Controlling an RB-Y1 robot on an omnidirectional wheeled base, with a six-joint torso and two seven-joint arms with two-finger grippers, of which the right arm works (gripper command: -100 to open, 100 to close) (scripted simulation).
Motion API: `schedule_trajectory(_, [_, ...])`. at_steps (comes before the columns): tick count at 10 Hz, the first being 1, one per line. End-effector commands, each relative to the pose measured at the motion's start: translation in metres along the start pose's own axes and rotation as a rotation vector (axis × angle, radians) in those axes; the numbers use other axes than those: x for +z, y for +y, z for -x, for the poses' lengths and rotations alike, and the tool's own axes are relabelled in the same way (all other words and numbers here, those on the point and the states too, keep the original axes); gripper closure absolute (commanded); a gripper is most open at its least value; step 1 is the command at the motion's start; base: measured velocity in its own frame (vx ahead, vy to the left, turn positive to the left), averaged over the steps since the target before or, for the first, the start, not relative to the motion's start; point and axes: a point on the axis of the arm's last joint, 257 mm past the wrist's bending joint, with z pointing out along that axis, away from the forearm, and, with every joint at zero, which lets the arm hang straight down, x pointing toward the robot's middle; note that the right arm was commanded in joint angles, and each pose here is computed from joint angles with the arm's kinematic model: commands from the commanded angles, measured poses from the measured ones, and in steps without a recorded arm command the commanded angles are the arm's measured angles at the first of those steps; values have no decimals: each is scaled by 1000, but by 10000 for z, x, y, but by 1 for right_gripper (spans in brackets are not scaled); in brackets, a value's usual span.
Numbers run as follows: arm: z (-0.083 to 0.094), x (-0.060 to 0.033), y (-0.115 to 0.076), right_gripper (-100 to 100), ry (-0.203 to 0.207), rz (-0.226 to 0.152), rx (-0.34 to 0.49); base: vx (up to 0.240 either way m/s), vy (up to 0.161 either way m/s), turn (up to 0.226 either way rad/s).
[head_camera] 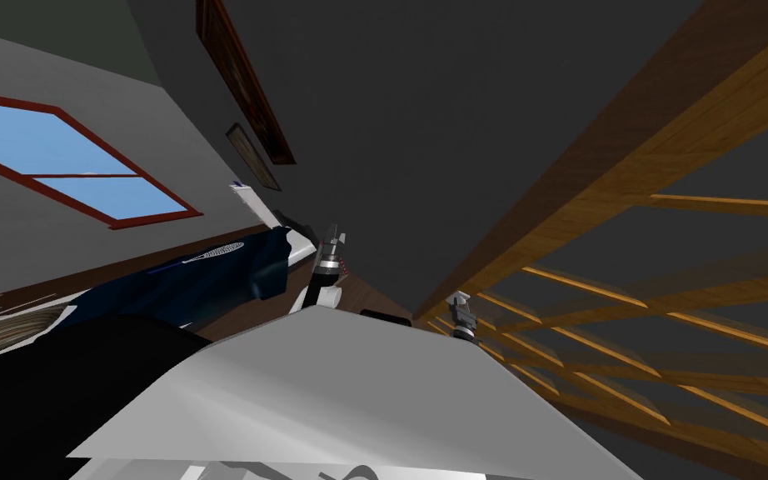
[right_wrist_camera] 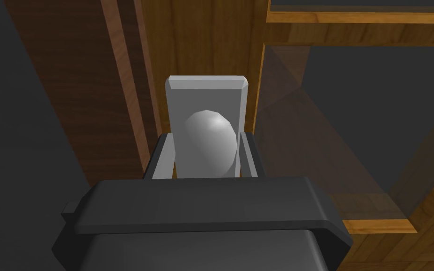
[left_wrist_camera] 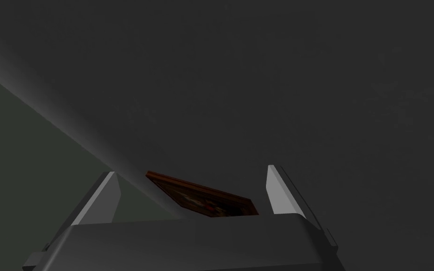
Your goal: Pull the door open
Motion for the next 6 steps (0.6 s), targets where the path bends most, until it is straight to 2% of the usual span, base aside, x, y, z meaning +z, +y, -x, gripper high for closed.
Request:
schedule_trajectory(1, [-11, -38, -28, 100, 4, -25, 0, -135, -10, 102])
schedule_trajectory(3, [-18, -71, -51, 100, 6, -47, 1, -193, -36, 90])
schedule_trajectory(6, [-31, -154, -105, 100, 10, -95, 4, -204, -3, 89])
